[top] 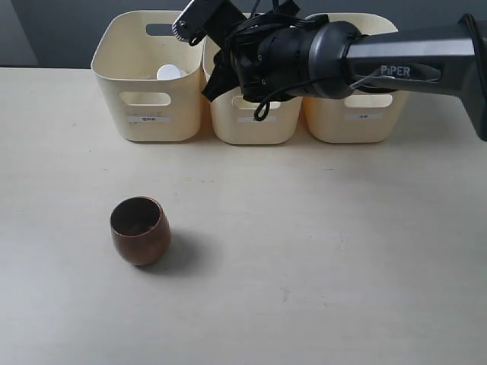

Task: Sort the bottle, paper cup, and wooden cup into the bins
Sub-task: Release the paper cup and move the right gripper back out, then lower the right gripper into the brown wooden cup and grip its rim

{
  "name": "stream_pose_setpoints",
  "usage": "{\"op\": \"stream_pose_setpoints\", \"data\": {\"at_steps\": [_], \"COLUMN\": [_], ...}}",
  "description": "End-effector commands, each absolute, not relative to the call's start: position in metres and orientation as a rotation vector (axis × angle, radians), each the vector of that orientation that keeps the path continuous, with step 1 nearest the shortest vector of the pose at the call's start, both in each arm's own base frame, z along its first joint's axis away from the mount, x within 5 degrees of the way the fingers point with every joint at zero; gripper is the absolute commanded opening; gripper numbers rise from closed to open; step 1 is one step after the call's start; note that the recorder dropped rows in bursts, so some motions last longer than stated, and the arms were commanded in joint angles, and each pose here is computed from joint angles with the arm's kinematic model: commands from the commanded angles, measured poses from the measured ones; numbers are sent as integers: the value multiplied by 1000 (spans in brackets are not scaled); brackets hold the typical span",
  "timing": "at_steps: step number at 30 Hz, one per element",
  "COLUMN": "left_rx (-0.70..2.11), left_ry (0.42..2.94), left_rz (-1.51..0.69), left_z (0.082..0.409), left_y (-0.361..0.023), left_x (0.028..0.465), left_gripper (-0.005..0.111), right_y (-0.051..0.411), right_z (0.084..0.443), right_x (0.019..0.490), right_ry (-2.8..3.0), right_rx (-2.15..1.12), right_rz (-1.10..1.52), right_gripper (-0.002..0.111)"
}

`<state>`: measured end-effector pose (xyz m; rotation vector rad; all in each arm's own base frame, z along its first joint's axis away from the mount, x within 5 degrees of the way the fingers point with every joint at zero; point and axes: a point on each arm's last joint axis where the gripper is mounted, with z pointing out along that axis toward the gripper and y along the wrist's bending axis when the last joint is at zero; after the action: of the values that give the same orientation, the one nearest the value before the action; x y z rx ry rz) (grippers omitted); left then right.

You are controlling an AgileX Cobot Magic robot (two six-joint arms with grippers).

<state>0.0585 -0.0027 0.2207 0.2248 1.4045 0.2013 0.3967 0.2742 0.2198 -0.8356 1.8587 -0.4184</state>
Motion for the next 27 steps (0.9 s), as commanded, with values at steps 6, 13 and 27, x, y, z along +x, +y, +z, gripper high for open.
{"op": "stream_pose_setpoints", "data": {"at_steps": [6,13,27], "left_rx": [224,224,224], "left_ry": [1399,1399,1399], "left_rz": [198,198,198], "left_z": [221,221,221], "left_y": [-3,-3,-3], "left_x": [58,58,58], "left_gripper": [0,0,0], "right_y": [293,334,341], "right_z": [270,298,265], "right_x": [367,298,224], "right_ry": [1769,1700,1816], "right_rx": [-851,-1259,-2049], "right_rz": [-269,-66,435], "right_gripper": [46,46,39]}}
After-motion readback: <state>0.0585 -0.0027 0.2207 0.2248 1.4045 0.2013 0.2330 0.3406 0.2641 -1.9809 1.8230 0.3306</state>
